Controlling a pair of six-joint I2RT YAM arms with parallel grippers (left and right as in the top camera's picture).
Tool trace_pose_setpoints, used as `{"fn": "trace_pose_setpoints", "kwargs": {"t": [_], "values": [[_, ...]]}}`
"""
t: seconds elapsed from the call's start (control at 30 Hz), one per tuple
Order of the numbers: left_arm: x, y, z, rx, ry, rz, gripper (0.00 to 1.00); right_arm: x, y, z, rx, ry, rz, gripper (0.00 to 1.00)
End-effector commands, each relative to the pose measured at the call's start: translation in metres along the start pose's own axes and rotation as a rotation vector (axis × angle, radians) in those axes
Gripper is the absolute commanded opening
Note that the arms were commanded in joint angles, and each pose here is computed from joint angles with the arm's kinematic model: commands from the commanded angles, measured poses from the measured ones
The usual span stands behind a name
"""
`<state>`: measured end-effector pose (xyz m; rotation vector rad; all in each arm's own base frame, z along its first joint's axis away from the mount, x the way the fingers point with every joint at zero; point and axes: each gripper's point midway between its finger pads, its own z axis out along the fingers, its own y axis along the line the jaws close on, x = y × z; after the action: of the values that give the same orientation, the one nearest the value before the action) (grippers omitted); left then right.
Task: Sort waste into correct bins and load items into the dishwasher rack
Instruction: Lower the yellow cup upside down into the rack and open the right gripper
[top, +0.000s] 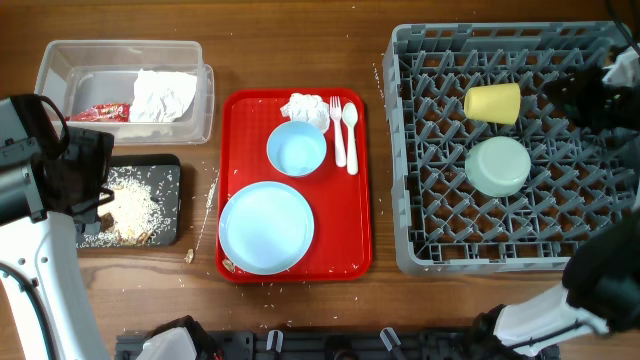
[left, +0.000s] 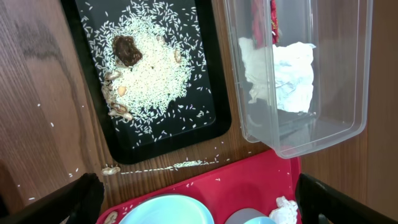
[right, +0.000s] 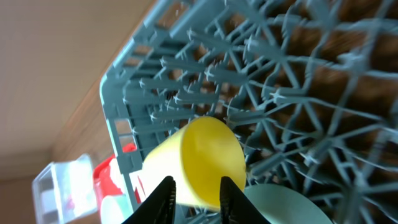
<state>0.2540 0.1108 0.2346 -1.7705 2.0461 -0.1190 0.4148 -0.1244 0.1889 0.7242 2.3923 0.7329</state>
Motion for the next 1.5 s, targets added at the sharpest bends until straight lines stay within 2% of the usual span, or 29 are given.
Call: {"fn": "trace_pose_setpoints", "kwargs": {"t": [0.0, 0.1, 0.27, 0.37, 0.57, 0.73, 0.93, 1.07, 1.23, 1.47], "values": [[-0.003, -0.002, -0.003, 0.008, -0.006, -0.01, 1.0, -0.006, 0.018, -0.041, 0.077, -0.12, -0.042, 0.27], [-0.003, -0.002, -0.003, 0.008, -0.006, -0.01, 1.0, 0.007, 0.049, -0.043, 0.022, -0.101, -0.147, 0.25], [-0.003, -0.002, -0.003, 0.008, -0.006, -0.01, 1.0, 0.042, 0.082, 0.0, 0.03, 0.025, -0.29, 0.09], [-0.003, -0.002, -0.003, 0.008, -0.006, -0.01, 1.0, 0.049, 0.056, 0.036, 0.3, 0.037, -0.254, 0.06], [-0.003, -0.002, -0.003, 0.008, -0.006, -0.01, 1.0, 0.051, 0.017, 0.074, 0.405, 0.103, -0.214, 0.04], [-0.003, -0.002, -0.003, 0.008, -0.006, -0.01, 1.0, 0.033, -0.019, 0.058, 0.577, 0.031, -0.145, 0.04], [-0.003, -0.002, -0.003, 0.008, -0.006, -0.01, 1.0, 0.025, -0.022, 0.022, 0.637, -0.044, -0.089, 0.04], [-0.003, -0.002, -0.003, 0.008, -0.006, -0.01, 1.0, 0.021, 0.009, -0.012, 0.563, -0.132, -0.087, 0.05], [-0.003, -0.002, -0.003, 0.008, -0.006, -0.01, 1.0, 0.032, 0.083, -0.019, 0.203, -0.105, -0.241, 0.09], [-0.003, -0.002, -0.003, 0.008, -0.006, -0.01, 1.0, 0.056, 0.093, 0.032, 0.208, 0.017, -0.353, 0.08]]}}
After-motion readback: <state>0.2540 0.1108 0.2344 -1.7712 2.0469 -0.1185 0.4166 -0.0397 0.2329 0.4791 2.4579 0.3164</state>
